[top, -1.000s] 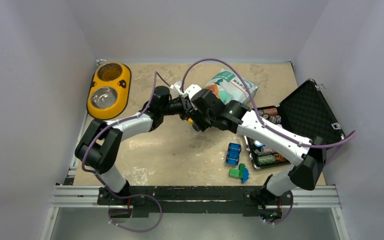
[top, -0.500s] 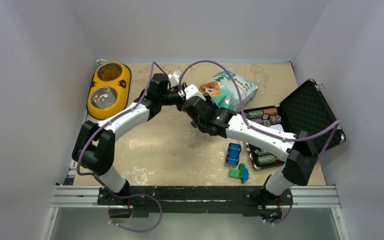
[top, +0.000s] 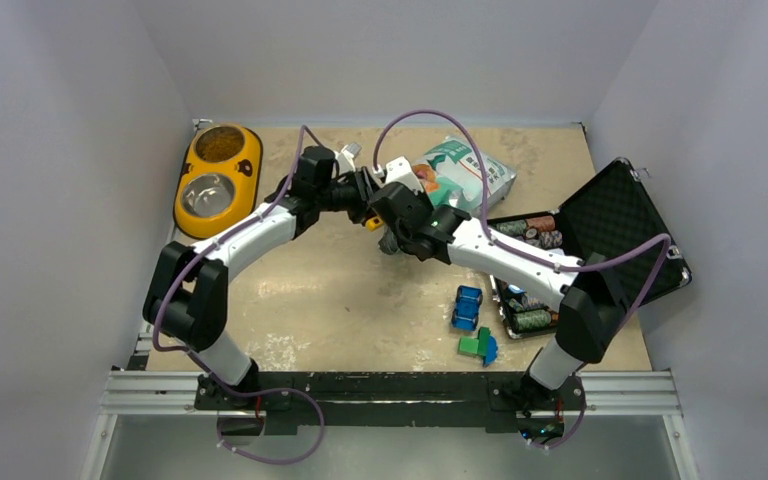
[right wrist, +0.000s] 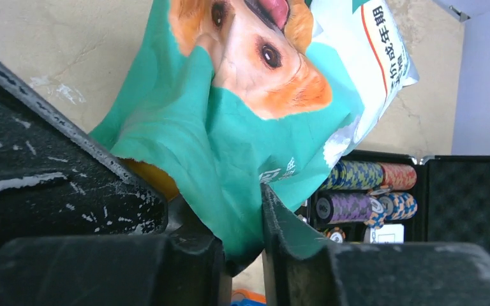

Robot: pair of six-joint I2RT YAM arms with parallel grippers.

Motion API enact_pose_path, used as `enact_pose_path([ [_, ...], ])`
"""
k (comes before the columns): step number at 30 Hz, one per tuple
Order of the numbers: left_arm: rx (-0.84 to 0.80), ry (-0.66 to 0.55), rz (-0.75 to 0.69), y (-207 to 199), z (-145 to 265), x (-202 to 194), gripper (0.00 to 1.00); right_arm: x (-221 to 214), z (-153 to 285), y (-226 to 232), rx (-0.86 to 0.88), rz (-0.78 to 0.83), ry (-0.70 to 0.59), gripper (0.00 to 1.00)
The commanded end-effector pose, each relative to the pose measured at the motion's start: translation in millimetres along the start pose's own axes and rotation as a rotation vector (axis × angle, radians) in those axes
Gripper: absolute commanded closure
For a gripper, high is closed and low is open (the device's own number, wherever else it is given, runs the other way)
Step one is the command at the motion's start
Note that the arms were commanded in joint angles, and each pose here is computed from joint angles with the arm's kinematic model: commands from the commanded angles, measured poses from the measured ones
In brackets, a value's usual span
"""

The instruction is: Serve the pet food

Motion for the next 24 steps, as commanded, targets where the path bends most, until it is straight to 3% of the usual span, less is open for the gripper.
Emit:
enact_pose_path([
  [1,0.009,-0.001,-0.056,-13,12,1,1.00,34,-3,-24,-0.094,-0.079,-0.102,0.90],
  [3,0.073,0.015,-0.025,0,12,-3,1.00,38,-2,-25,-0.104,-0.077,-0.103,1.00],
  [10,0.185,0.042,0.081,36,11,-9,1.00,59,17,-42,-0.087,-0.089,-0.176,1.00],
  [21,0.160,0.075,0.135,36,3,-6,1.00,72,11,-33,-0.050,-0.030,-0.214,1.00],
  [24,0.181,0.088,0.158,39,3,-9,1.00,71,-3,-27,-0.115,-0.018,-0.211,0.90],
])
Point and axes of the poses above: each gripper's point midway between its finger pads, its own z axis back along the fingers, its own y axis along the line the jaws close on, x = y × z, the point moved 6 cm from there along z, back along the fingers, and after that the axes turned 4 degrees about -z, right-handed, at the moved point
